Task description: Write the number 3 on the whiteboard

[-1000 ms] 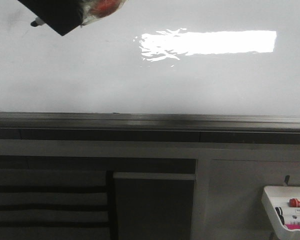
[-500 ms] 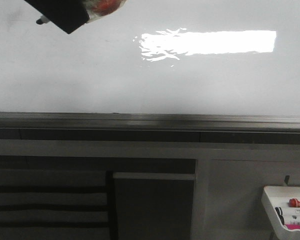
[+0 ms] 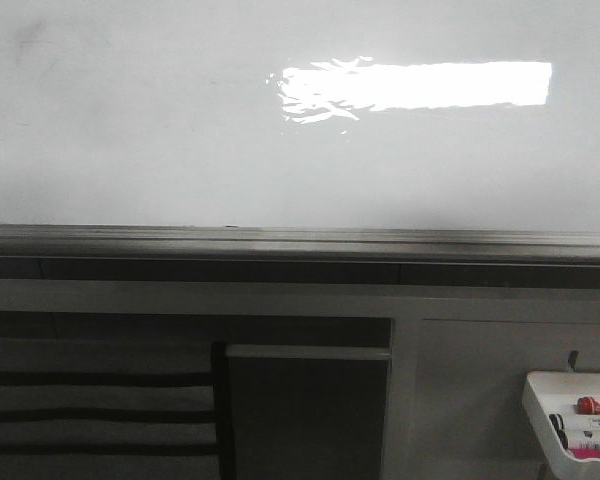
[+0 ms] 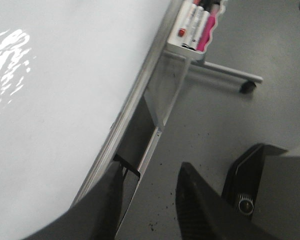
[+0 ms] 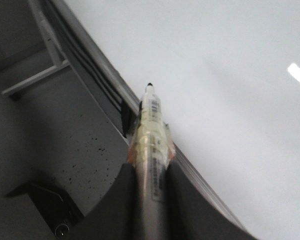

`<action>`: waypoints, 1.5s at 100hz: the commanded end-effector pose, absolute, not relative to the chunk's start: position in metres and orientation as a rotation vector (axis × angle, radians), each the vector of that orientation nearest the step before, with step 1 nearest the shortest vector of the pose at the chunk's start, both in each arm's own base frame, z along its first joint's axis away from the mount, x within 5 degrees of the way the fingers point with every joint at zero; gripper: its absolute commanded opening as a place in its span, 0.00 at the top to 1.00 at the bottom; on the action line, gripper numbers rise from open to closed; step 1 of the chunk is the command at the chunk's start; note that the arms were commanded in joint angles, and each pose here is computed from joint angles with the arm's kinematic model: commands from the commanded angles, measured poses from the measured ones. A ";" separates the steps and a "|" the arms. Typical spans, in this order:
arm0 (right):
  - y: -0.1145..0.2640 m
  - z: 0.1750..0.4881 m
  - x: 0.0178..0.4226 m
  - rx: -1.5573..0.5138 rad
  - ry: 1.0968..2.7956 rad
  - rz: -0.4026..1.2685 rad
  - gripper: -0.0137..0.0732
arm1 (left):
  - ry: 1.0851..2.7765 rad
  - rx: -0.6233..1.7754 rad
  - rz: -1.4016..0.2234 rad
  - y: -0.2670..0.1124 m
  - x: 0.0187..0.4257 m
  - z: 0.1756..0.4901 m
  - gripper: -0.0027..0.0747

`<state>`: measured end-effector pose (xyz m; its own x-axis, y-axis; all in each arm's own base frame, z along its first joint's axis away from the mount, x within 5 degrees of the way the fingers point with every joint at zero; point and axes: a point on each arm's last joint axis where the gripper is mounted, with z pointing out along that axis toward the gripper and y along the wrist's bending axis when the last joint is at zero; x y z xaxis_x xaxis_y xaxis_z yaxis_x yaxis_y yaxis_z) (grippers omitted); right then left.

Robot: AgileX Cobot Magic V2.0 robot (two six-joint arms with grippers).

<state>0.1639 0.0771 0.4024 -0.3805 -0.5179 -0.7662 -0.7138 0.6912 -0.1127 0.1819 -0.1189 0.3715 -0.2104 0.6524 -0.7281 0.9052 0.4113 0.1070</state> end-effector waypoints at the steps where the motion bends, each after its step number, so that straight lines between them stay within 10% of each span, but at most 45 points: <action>1: 0.064 0.404 0.155 -0.711 2.028 0.293 0.91 | 1.911 1.034 -0.470 -0.106 0.174 0.382 0.71; 24: 0.058 0.373 0.146 -0.594 2.018 0.298 0.91 | 1.896 0.754 -0.387 -0.079 0.158 0.362 0.78; 79: 0.104 0.408 0.219 -0.687 2.085 0.472 0.91 | 1.900 0.744 -0.381 -0.078 0.159 0.358 0.86; 150: 0.127 0.384 0.287 -0.652 2.203 0.185 0.91 | 1.901 0.748 -0.374 -0.078 0.159 0.357 0.86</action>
